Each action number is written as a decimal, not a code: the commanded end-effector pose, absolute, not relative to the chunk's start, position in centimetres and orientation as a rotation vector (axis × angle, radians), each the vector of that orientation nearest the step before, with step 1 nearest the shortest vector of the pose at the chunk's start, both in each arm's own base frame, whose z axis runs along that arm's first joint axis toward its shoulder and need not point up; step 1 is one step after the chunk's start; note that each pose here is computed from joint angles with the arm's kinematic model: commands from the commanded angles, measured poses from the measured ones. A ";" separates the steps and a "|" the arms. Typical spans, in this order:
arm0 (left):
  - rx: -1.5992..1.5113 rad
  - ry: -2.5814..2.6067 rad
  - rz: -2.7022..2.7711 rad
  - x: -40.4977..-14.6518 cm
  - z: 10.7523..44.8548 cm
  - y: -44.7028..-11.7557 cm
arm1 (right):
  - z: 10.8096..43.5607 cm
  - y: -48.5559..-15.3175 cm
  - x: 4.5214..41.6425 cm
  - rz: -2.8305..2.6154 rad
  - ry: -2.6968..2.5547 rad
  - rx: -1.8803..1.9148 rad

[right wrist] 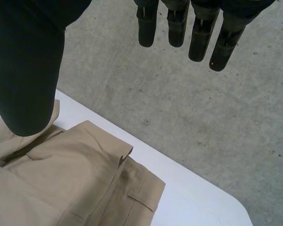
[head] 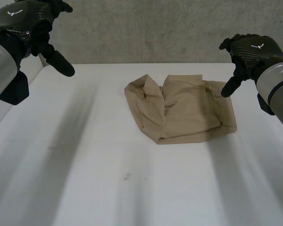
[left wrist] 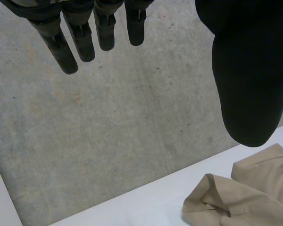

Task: Fold the shorts.

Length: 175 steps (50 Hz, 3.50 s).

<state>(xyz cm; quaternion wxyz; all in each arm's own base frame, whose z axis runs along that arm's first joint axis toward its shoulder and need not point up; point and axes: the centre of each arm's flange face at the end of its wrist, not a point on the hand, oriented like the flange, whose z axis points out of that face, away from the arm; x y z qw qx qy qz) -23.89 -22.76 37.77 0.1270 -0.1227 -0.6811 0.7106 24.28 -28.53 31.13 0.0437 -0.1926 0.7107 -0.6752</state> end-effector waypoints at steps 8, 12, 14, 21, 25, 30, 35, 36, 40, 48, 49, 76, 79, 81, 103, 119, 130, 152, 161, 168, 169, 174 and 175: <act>-0.371 -1.986 2.059 -24.1 37.5 -22.7 | 31.1 -28.6 24.4 -2.072 2.165 -0.598; -0.371 -1.989 2.056 -24.1 37.4 -22.7 | 31.1 -28.6 24.4 -2.075 2.161 -0.597; -0.372 -1.993 2.054 -24.1 37.3 -22.7 | 31.3 -28.7 24.5 -2.088 2.152 -0.602; -0.381 -2.009 2.041 -24.1 36.7 -22.7 | 31.6 -29.0 24.7 -2.108 2.131 -0.669; -0.383 -2.010 2.039 -24.1 36.6 -22.7 | 29.7 -29.5 24.8 -2.016 2.232 -0.888; -0.384 -2.008 2.036 -24.3 36.1 -23.0 | 25.0 -31.7 24.6 -1.791 2.405 -1.068; -0.394 -2.000 2.031 -24.9 34.6 -23.3 | 21.0 -34.4 24.5 -1.664 2.476 -0.968; -0.407 -1.996 2.022 -25.4 33.8 -23.5 | 20.0 -35.2 24.5 -1.631 2.475 -0.932; -0.452 -1.995 1.979 -27.0 31.5 -23.4 | 17.4 -36.1 25.3 -1.519 2.441 -0.903; -0.503 -2.039 1.905 -28.1 28.7 -22.8 | 13.5 -36.0 26.7 -1.394 2.376 -0.943; -0.502 -2.043 1.903 -28.0 28.6 -22.8 | 13.3 -36.2 26.8 -1.406 2.371 -0.942; -0.272 -1.998 2.128 -22.0 33.2 -24.3 | 19.4 -17.1 41.5 -1.337 1.758 -1.133; -0.264 -2.017 2.122 -21.7 32.8 -24.4 | 18.3 -14.4 43.5 -1.279 1.695 -1.146; -0.259 -2.033 2.117 -21.5 32.5 -24.5 | 17.7 -12.7 44.8 -1.252 1.650 -1.170; -0.247 -2.049 2.124 -21.1 32.2 -24.8 | 26.3 -18.1 37.2 -1.344 1.885 -1.102; -0.521 -2.205 1.781 -29.0 24.1 -19.6 | 24.2 -28.1 33.9 -1.646 2.063 -1.108; -0.531 -2.272 1.810 -32.9 18.9 -20.7 | 20.2 -31.0 35.4 -1.610 2.119 -1.103; -0.570 -2.138 2.221 -35.0 21.7 -31.9 | 24.5 -35.9 37.1 -2.144 1.866 -1.137; -0.367 -1.502 2.661 -34.2 36.1 -35.2 | 37.9 -36.3 36.7 -2.706 1.272 -0.757; -0.289 -1.320 2.699 -31.8 40.4 -33.6 | 41.3 -34.0 35.5 -2.748 1.129 -0.692; -0.290 -1.331 2.682 -31.7 40.0 -33.5 | 41.3 -33.8 35.4 -2.737 1.134 -0.695; -0.361 -1.442 2.564 -30.3 37.1 -32.5 | 37.5 -32.1 34.8 -2.574 1.287 -0.791; -0.415 -1.502 2.510 -30.1 35.3 -31.8 | 37.0 -32.0 34.7 -2.560 1.301 -0.805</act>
